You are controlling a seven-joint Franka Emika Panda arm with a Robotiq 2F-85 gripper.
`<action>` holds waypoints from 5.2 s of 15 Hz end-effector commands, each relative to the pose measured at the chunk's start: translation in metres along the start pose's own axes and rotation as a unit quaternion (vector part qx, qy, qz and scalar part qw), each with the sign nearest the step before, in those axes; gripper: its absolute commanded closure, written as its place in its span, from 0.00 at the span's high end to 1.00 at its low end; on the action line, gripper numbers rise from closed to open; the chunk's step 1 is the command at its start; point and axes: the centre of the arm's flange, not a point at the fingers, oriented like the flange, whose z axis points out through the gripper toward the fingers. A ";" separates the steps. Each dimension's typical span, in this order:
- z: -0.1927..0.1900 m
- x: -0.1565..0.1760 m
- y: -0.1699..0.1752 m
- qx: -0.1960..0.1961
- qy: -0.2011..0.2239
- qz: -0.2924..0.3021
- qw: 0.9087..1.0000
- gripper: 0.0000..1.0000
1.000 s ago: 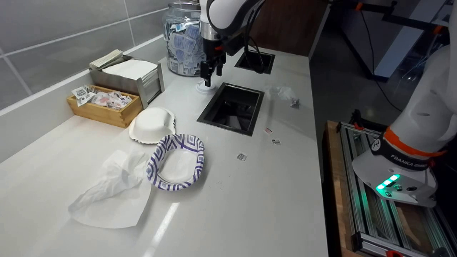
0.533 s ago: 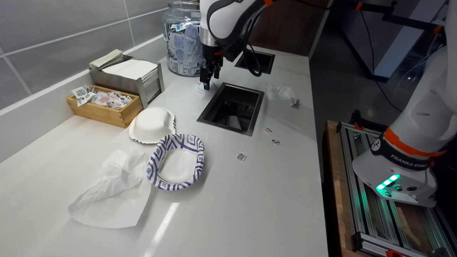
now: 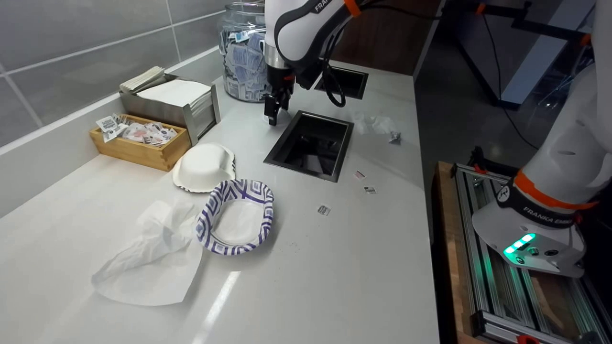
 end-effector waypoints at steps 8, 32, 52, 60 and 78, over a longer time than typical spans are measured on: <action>0.010 0.002 0.005 0.001 0.000 -0.020 1.000 0.46; -0.040 0.097 -0.018 0.013 0.211 -0.010 0.977 0.19; 0.009 0.068 -0.032 0.032 0.011 0.004 0.999 0.00; 0.035 0.054 -0.040 0.014 -0.078 0.014 0.997 0.00; 0.032 0.048 -0.046 0.012 -0.071 0.016 0.997 0.00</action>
